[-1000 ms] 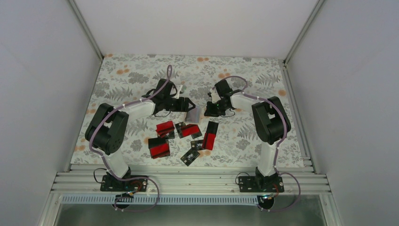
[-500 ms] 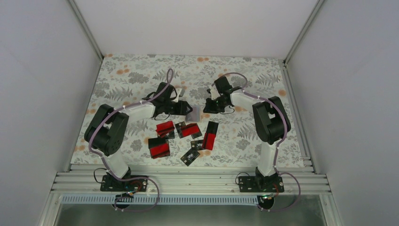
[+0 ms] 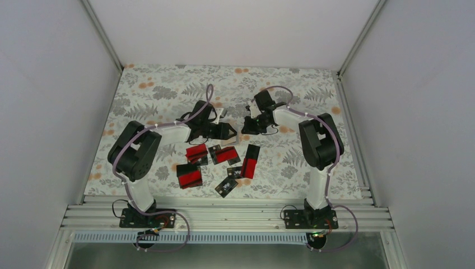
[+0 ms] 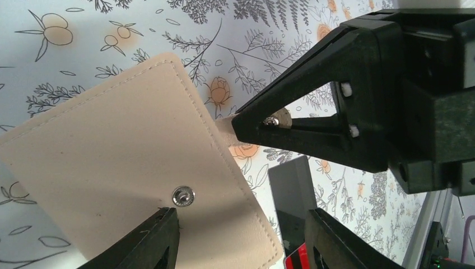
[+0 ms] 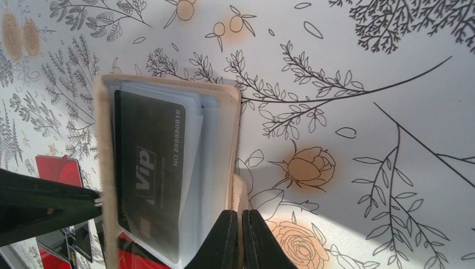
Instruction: Put the credit cards into the card holder
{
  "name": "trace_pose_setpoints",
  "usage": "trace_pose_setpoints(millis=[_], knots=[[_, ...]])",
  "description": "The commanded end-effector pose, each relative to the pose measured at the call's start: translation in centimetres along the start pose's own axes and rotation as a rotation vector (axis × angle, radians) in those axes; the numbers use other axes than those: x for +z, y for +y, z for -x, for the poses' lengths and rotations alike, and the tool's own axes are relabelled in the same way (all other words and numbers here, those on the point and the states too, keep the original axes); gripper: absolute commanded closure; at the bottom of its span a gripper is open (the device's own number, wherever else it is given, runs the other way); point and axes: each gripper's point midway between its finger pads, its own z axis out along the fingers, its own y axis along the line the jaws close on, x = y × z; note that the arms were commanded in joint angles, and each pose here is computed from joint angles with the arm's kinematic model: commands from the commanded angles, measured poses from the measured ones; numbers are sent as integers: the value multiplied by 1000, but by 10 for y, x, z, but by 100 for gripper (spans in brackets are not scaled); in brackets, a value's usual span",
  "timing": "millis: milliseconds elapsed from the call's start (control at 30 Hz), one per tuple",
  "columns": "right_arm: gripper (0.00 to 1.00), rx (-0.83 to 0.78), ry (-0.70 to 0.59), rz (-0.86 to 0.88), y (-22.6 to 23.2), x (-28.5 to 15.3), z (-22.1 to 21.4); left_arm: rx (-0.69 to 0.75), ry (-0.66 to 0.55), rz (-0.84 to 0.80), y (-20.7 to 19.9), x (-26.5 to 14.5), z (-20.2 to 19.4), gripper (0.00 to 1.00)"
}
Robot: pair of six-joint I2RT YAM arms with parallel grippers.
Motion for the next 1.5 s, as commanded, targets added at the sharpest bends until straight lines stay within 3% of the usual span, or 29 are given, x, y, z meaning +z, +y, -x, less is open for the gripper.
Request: trace_pose_setpoints(millis=[0, 167, 433, 733, 1033, 1133, 1200, 1367, 1467], knots=[[96, -15, 5, -2, 5, 2, 3, -7, -2, -32, 3, 10, -4, 47], [92, -24, 2, -2, 7, -2, 3, -18, -3, -11, 12, 15, -9, 57], [70, -52, -40, 11, 22, -26, 12, -31, 3, 53, 26, 17, -15, 92], [65, -92, -73, 107, 58, -55, 15, -25, 10, 93, 33, 16, -18, 98], [79, -121, -13, 177, 83, -30, 3, -18, 2, 108, 33, 12, -17, 97], [83, -109, 16, 164, 78, -13, -2, -10, -16, 120, 30, 5, -13, 91], [86, -100, 27, 129, 68, -3, -4, 0, -29, 131, 27, -2, -10, 82], [88, -87, 40, 52, 47, 8, -12, 43, -101, 161, 12, -32, 3, 47], [88, -87, 45, 50, 45, 9, -15, 58, -138, 218, 18, -46, 4, 18]])
